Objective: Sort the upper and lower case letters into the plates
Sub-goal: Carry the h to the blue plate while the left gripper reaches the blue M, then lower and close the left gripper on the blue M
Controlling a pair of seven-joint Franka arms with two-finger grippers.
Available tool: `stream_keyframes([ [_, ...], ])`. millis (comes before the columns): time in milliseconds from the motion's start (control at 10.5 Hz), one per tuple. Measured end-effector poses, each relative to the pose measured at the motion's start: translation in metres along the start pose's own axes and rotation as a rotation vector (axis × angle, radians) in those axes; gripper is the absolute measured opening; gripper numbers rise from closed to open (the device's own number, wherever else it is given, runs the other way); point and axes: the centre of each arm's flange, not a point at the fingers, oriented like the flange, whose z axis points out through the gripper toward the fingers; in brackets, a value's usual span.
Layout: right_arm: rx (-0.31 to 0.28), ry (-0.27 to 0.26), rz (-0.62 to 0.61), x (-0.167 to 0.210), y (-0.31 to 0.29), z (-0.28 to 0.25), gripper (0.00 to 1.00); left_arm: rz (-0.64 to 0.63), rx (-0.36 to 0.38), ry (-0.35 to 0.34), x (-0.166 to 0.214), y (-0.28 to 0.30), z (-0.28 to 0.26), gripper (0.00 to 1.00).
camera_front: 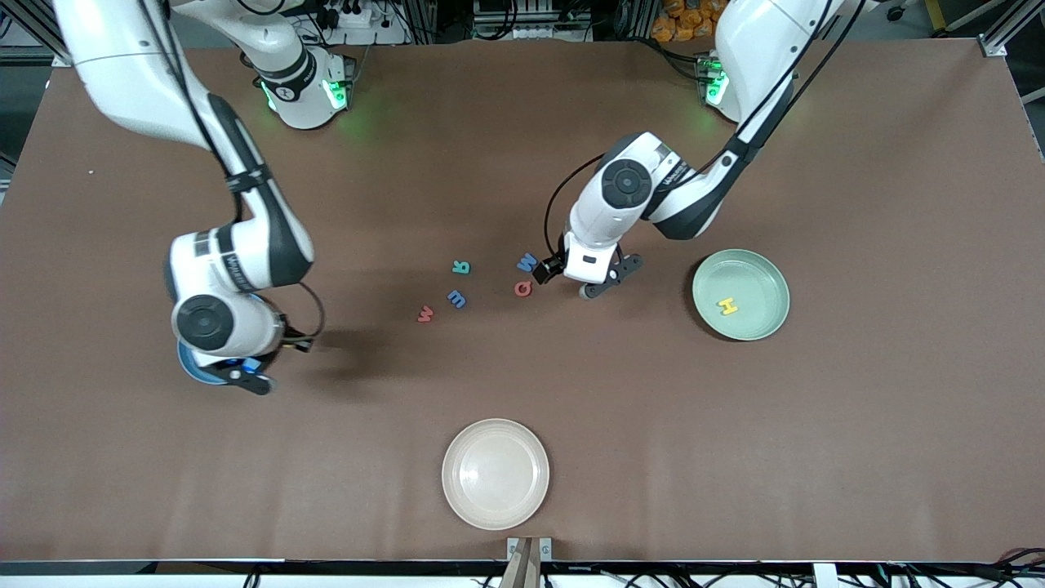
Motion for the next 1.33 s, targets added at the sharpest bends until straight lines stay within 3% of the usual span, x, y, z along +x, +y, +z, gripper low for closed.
stream_keyframes([
  [380,-0.052,-0.026,0.045,0.021,0.050,0.021,0.27,-0.040,0.028,0.057,-0.035,-0.004,0.043,1.00],
  [475,-0.054,-0.031,0.053,0.023,0.055,0.022,0.37,-0.026,0.033,0.065,-0.036,-0.005,0.048,1.00],
  [665,-0.059,-0.038,0.053,0.022,0.055,0.023,0.67,0.008,0.042,0.076,-0.033,-0.003,0.049,1.00],
  [855,-0.059,-0.037,0.051,0.020,0.053,0.022,0.93,0.039,0.101,0.088,-0.030,0.006,0.043,1.00],
  [949,-0.058,-0.035,0.050,0.019,0.049,0.021,1.00,0.042,0.106,0.090,-0.031,0.015,0.038,1.00],
  [1329,-0.030,-0.031,0.050,-0.004,0.005,0.011,1.00,0.079,0.123,0.075,-0.058,0.022,0.054,1.00],
])
